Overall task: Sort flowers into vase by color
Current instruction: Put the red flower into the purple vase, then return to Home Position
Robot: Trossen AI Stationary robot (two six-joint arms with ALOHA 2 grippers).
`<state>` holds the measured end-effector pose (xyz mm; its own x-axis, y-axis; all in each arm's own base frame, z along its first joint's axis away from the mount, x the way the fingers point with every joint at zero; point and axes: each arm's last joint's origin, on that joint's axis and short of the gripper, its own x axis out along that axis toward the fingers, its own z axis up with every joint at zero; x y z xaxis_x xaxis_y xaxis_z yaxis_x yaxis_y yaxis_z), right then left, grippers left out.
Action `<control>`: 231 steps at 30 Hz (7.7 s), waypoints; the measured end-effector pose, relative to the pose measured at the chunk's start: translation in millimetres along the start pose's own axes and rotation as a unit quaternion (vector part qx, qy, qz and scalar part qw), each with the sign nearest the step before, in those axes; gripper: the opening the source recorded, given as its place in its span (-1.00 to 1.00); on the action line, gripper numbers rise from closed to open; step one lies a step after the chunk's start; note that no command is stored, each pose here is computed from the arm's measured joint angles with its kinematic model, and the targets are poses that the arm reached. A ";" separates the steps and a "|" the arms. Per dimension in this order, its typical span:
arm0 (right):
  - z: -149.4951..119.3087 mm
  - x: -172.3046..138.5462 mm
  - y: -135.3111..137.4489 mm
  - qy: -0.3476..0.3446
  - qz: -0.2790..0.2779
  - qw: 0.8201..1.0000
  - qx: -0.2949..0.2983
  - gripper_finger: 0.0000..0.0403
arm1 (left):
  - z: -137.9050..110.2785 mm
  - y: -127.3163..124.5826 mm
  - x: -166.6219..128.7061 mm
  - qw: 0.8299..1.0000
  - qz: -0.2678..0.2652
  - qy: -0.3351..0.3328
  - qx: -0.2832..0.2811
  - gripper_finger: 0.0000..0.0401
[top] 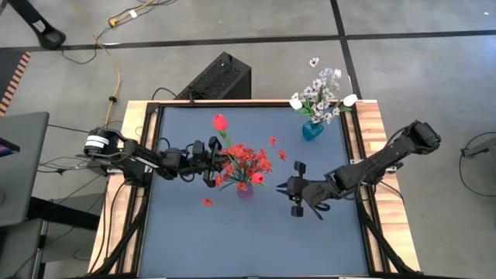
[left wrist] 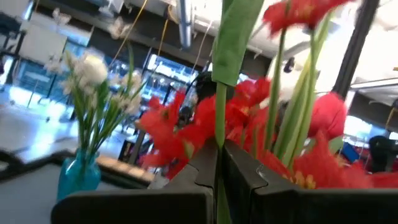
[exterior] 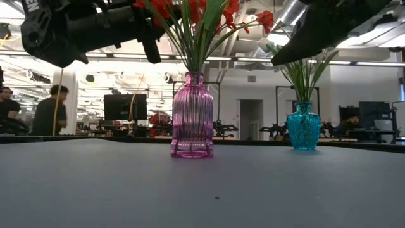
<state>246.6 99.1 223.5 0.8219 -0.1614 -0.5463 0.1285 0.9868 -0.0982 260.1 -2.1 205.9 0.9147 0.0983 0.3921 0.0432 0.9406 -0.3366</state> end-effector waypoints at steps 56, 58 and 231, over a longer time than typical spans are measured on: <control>-0.6 -4.5 8.6 -0.007 0.018 1.000 -0.006 -0.60 | -29.6 3.4 13.4 0.976 -0.005 0.217 0.030 -0.95; -0.6 -4.6 8.7 -0.006 0.018 1.000 -0.006 -0.60 | -30.0 4.0 16.2 0.973 -0.001 0.227 0.031 -0.86; -141.2 -57.6 -144.7 -0.194 -0.086 0.967 0.141 -0.80 | 37.2 28.9 -161.6 0.970 0.126 0.180 0.109 -0.33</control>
<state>102.2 -35.8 151.8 0.9144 -0.3609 -0.1832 0.3828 0.9182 0.1017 98.6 21.3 164.6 0.9681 0.2502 -0.0162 -0.2490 0.9519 -0.1783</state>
